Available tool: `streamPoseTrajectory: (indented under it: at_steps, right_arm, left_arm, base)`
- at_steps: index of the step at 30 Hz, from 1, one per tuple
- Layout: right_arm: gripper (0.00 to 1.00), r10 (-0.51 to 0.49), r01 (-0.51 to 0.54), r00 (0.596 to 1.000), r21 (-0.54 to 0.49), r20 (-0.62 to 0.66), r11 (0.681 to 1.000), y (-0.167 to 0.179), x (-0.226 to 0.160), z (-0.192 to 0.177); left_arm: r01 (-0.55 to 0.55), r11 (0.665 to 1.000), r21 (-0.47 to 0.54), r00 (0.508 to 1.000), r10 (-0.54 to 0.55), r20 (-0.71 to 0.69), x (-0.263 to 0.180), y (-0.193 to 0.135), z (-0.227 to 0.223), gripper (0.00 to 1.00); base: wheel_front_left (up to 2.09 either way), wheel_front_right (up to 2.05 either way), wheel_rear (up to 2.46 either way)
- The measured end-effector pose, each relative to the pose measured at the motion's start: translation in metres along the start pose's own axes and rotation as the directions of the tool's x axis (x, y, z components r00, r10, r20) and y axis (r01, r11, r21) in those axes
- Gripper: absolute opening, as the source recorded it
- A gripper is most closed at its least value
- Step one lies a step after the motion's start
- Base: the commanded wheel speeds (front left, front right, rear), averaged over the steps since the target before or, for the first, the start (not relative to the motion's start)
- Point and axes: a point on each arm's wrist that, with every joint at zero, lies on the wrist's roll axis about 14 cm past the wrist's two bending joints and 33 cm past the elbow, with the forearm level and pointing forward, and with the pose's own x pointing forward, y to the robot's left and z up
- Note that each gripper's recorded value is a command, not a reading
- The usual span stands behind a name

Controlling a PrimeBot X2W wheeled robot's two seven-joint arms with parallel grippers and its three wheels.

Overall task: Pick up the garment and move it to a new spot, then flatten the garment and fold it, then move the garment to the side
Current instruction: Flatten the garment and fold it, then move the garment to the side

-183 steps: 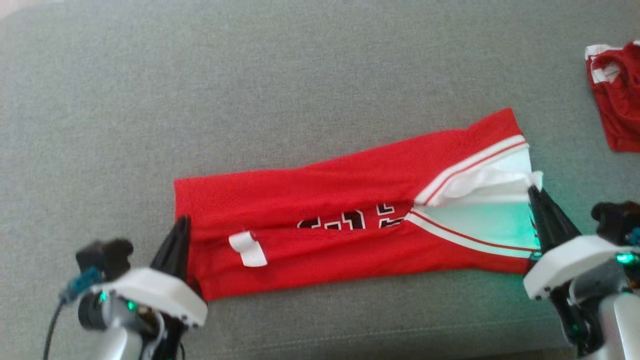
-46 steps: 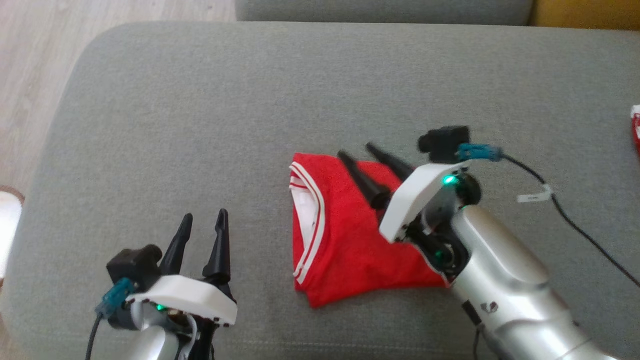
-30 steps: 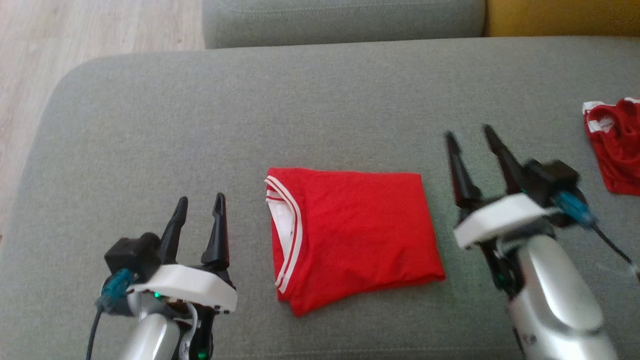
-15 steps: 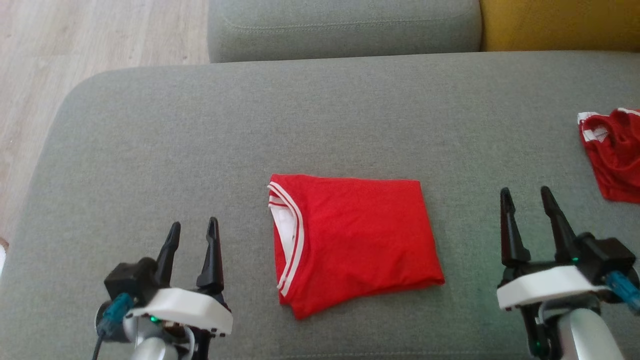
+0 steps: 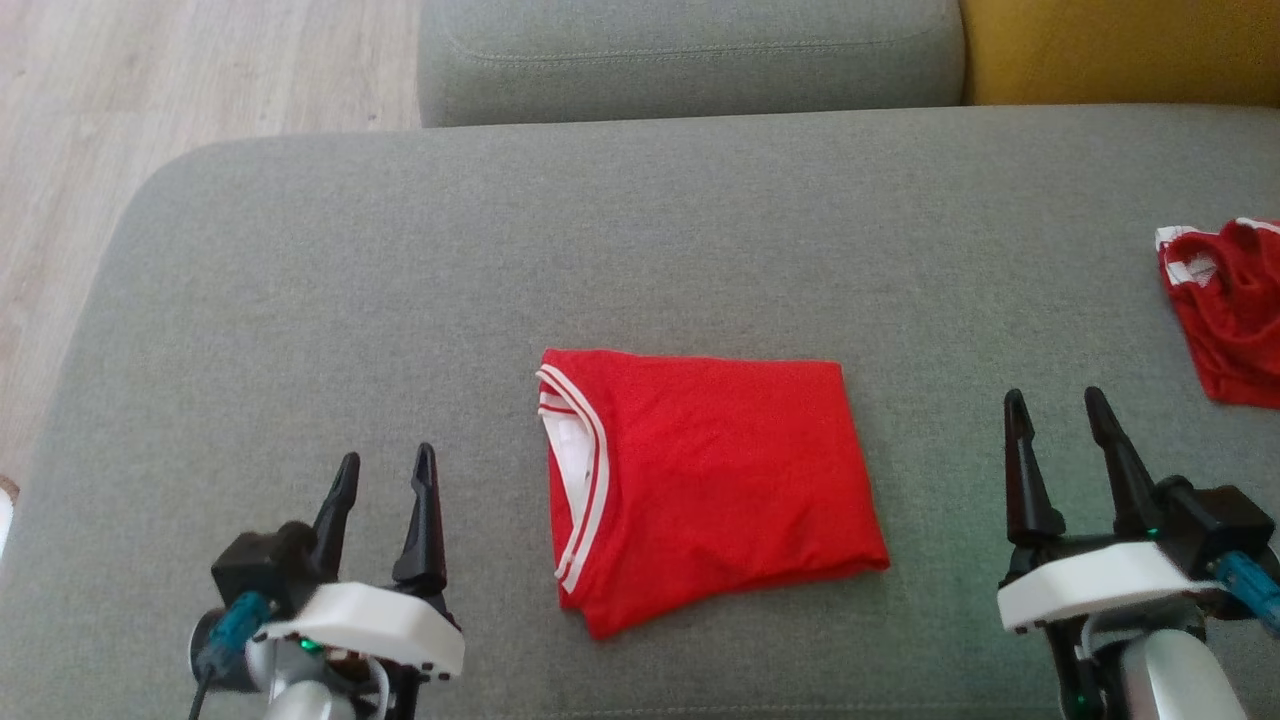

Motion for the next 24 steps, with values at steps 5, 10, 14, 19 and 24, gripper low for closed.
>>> streamPoseTrajectory:
  at_steps: [5, 10, 14, 19, 24]
  right_arm:
    - [1.00, 0.000, 0.000, 1.000, 0.000, -0.006, 1.000, 0.000, 0.000, -0.001]
    - [1.00, 0.002, -0.002, 0.999, -0.001, -0.033, 1.000, 0.001, 0.000, -0.004]
    - [1.00, 0.012, -0.012, 0.989, 0.005, -0.150, 1.000, 0.004, -0.001, -0.024]
    - [1.00, 0.062, -0.049, 0.939, 0.045, -0.337, 0.998, 0.019, 0.003, -0.054]
    - [1.00, 0.124, -0.092, 0.890, 0.092, -0.438, 0.991, 0.037, 0.023, -0.062]
  left_arm:
    - [-0.002, 1.000, 0.003, 1.000, 0.002, -0.007, 0.000, 0.001, -0.002, 1.00]
    - [-0.001, 1.000, 0.010, 1.000, 0.001, -0.006, -0.001, 0.001, -0.002, 1.00]
    - [-0.006, 1.000, 0.010, 1.000, 0.006, -0.008, -0.002, 0.002, -0.003, 1.00]
    - [-0.023, 1.000, 0.003, 1.000, 0.023, -0.022, -0.003, 0.006, -0.008, 1.00]
    - [-0.053, 0.998, -0.018, 0.998, 0.052, -0.044, -0.005, 0.011, -0.016, 1.00]
  base:
    - [0.00, 0.00, 0.00]
    - [0.00, 0.00, 0.00]
    - [0.00, 0.00, 0.00]
    - [0.00, 0.00, 0.00]
    - [0.00, 0.00, 0.00]
